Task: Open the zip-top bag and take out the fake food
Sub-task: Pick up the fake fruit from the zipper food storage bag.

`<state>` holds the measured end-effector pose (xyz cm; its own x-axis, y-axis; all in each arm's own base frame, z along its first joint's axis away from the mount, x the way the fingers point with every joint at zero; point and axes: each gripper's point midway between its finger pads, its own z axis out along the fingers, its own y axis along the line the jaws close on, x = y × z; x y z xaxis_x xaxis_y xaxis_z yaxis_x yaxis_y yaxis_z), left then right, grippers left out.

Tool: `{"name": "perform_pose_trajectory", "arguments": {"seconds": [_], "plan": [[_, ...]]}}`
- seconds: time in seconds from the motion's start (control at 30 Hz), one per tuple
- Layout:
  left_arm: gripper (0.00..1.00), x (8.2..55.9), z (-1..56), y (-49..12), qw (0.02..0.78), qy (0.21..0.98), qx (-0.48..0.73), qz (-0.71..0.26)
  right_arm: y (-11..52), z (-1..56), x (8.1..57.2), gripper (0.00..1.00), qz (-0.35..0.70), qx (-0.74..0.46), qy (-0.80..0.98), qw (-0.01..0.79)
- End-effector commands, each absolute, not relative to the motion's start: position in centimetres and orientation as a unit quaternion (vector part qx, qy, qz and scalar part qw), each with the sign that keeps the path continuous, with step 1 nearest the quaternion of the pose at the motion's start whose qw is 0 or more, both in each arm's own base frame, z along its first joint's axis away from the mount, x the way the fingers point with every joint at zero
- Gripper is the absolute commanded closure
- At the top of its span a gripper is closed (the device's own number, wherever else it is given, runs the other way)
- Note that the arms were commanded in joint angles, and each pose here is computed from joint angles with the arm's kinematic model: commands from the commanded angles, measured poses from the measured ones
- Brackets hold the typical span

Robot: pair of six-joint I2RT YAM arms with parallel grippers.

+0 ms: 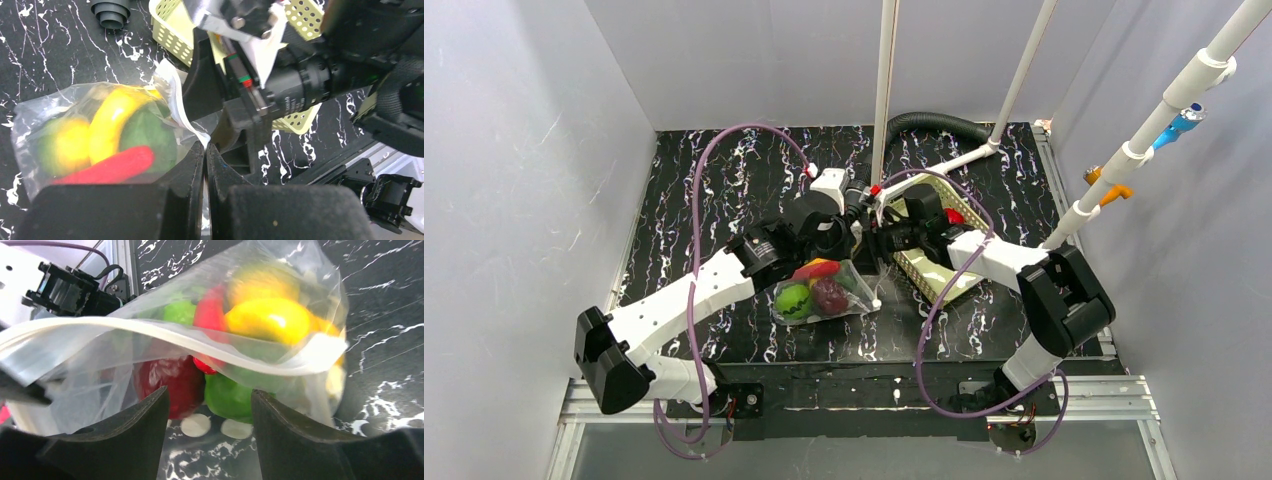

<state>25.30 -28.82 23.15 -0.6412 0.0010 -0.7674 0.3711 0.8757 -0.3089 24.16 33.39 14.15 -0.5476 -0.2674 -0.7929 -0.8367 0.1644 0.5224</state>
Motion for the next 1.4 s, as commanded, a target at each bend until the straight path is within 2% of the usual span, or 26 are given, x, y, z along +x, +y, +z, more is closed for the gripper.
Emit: {"name": "perform_pose_trajectory", "arguments": {"seconds": [0.0, 0.2, 0.37, 0.63, 0.9, 1.07, 1.37], "plan": [[1.0, 25.4, 25.8, -29.1, 0.448, 0.849, 0.075, -0.27, 35.2, 15.3, 24.4, 0.32, 0.533, -0.36, 0.714, 0.277], [1.0, 25.6, 25.9, -29.6, 0.45, 0.844, 0.07, -0.283, 35.9, 15.1, 24.8, 0.26, 0.532, -0.328, 0.732, 0.27], [1.0, 25.7, 25.7, -30.5, 0.445, 0.842, 0.067, -0.297, 36.9, 14.9, 24.0, 0.25, 0.549, -0.313, 0.735, 0.243], [1.0, 25.8, 26.1, -31.4, 0.442, 0.834, 0.05, -0.325, 38.0, 14.8, 24.5, 0.28, 0.553, -0.259, 0.76, 0.221], [1.0, 25.8, 25.0, -32.2, 0.43, 0.836, 0.047, -0.337, 38.7, 16.3, 23.7, 0.43, 0.575, -0.262, 0.748, 0.204], [1.0, 25.6, 25.0, -32.7, 0.425, 0.834, 0.05, -0.349, 39.0, 15.0, 23.9, 0.38, 0.545, -0.263, 0.769, 0.207], [1.0, 25.0, 25.3, -34.3, 0.413, 0.818, 0.054, -0.396, 39.9, 13.7, 23.3, 0.38, 0.539, -0.268, 0.776, 0.19]]}}
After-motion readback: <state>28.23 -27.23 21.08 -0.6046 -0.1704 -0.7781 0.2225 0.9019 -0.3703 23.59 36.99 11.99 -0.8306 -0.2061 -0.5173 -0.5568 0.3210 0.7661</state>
